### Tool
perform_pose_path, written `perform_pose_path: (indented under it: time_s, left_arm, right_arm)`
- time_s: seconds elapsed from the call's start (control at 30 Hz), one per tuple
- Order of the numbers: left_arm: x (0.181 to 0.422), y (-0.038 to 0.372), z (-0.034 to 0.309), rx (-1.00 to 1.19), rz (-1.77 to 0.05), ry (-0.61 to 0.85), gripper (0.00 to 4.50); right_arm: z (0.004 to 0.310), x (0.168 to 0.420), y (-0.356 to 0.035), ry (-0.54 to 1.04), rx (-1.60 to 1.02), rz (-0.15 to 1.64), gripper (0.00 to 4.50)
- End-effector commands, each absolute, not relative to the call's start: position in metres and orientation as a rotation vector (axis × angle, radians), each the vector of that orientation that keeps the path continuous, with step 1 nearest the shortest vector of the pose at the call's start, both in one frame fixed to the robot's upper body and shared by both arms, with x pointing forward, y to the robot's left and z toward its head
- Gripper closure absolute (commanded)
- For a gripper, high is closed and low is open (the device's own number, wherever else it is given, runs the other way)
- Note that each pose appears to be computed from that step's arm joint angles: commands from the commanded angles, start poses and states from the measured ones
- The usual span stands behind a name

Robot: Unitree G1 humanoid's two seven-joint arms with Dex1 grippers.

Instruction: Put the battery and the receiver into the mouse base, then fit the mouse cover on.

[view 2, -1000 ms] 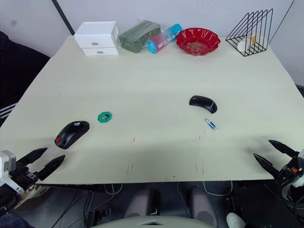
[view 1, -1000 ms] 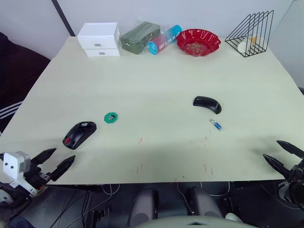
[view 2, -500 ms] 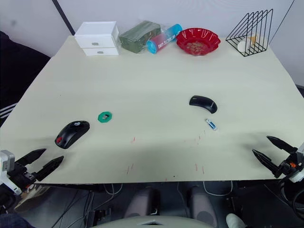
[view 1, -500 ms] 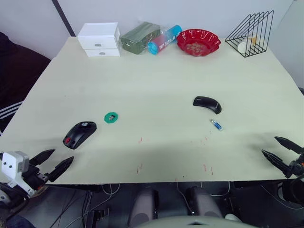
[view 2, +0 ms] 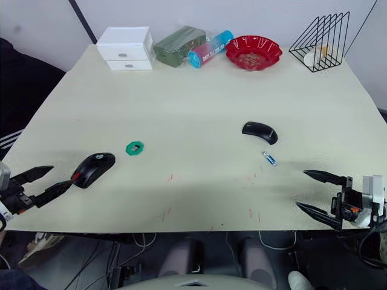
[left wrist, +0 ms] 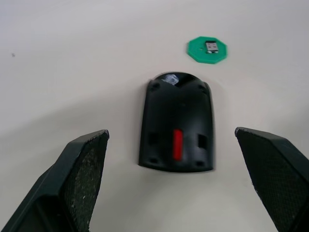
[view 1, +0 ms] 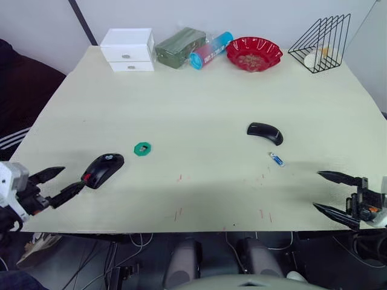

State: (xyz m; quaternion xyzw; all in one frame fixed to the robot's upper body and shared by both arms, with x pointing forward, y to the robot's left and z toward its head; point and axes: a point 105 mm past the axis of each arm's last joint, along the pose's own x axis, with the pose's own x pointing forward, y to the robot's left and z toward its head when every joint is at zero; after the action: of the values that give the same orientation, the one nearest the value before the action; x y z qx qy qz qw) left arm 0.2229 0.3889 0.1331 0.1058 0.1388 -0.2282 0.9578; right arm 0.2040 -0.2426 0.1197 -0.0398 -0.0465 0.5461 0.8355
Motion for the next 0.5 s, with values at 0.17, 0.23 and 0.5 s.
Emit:
perform_pose_path:
  time_s: [0.17,0.23,0.5]
  left_arm:
    - [0.249,0.371,0.153,0.257,-0.600,0.274,0.04]
    - [0.253,0.368,0.151,0.265,-0.624,0.286,0.04]
    - [0.266,0.369,0.133,0.314,-0.662,0.367,0.04]
  right_arm:
    - [0.144,0.207,-0.232,-0.180,-0.114,1.312,0.00]
    - [0.144,0.210,-0.232,-0.179,-0.113,1.312,0.00]
    - [0.144,0.213,-0.231,-0.179,-0.107,1.318,0.00]
